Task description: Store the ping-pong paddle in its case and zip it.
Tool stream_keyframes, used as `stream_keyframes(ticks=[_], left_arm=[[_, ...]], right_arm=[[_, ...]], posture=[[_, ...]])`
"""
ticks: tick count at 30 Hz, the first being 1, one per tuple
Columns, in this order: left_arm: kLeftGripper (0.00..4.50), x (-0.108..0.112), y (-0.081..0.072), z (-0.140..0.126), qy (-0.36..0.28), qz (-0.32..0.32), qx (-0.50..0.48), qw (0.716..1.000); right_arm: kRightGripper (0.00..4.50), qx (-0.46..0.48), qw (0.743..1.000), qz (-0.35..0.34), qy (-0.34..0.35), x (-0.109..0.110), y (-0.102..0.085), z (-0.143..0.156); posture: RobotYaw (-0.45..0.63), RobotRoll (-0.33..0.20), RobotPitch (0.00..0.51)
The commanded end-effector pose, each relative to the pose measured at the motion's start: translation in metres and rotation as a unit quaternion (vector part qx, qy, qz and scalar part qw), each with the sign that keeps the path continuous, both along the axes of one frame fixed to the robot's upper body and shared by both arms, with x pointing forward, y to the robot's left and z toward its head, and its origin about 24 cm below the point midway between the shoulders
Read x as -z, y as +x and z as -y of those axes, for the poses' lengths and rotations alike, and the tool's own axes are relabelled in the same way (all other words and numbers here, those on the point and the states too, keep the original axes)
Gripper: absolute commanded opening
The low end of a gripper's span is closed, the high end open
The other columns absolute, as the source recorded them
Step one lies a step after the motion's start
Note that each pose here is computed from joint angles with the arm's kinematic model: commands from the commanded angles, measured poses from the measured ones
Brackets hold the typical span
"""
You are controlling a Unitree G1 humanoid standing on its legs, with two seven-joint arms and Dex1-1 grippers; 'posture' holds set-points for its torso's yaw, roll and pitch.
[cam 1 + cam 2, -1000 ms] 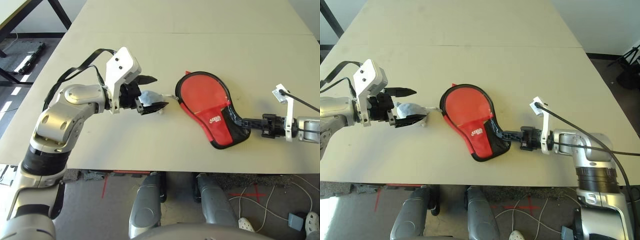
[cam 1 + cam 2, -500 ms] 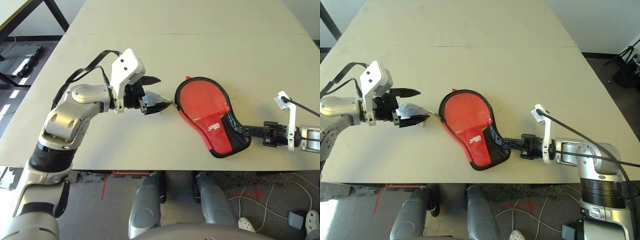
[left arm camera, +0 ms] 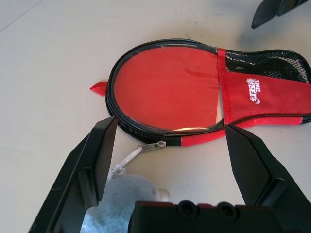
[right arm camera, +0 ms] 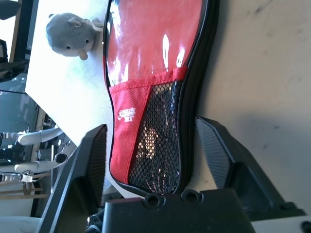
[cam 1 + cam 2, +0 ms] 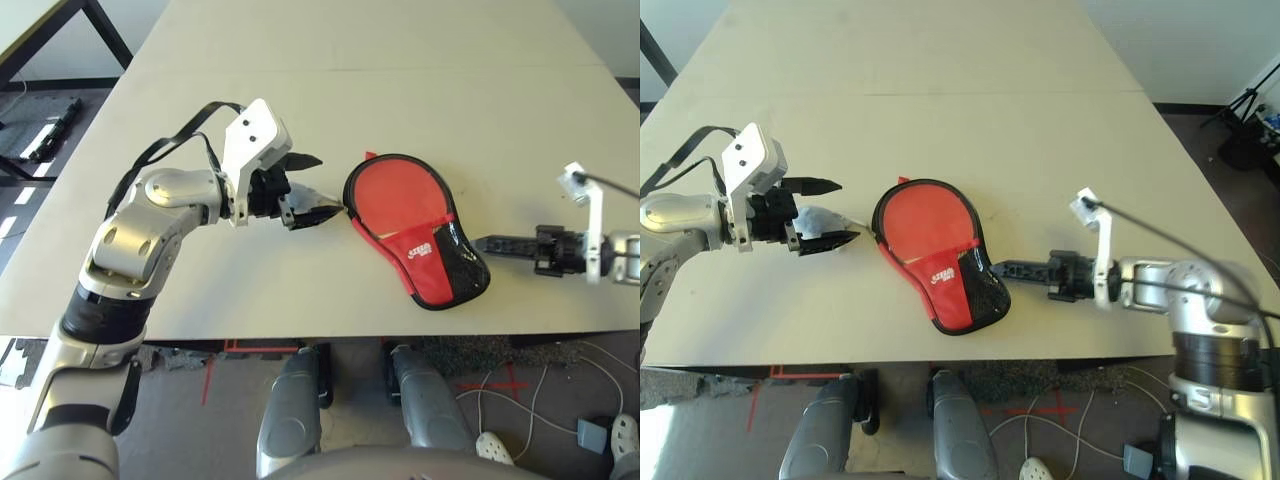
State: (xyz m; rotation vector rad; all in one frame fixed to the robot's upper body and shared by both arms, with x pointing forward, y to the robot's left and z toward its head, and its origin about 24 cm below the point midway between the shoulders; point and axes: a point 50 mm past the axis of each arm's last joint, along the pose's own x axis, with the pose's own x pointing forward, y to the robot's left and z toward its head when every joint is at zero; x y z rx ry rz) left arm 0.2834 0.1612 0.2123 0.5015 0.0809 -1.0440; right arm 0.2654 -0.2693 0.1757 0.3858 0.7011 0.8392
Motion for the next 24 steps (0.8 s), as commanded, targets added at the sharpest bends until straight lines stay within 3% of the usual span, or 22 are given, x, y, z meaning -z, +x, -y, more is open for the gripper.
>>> stream_keyframes(ticks=[1,4,11,18,24], left_arm=[[4.5,0.003,-0.001,-0.002,0.009,-0.004,0.001,1.0],[4.5,0.004,-0.001,-0.004,0.011,-0.005,-0.003,1.0],[4.5,0.005,-0.001,-0.007,0.015,-0.009,-0.009,1.0],[4.5,0.007,0.001,-0.012,0.022,-0.013,-0.024,0.999],[4.5,0.005,0.002,-0.017,0.026,-0.008,-0.044,0.999]], right_arm=[[4.48,-0.008,0.996,0.072,-0.054,-0.005,0.01,0.013],[4.48,-0.026,0.985,0.155,-0.077,-0.013,0.025,0.018],[4.48,-0.099,0.946,0.278,-0.136,-0.025,0.066,0.008],[4.48,-0.191,0.916,0.32,-0.147,-0.023,0.094,-0.022],[4.48,-0.272,0.893,0.321,-0.16,-0.011,0.1,-0.043]], posture=[[0.05,0.0,0.219],[0.05,0.0,0.222],[0.05,0.0,0.234],[0.07,0.0,0.242],[0.08,0.0,0.24]])
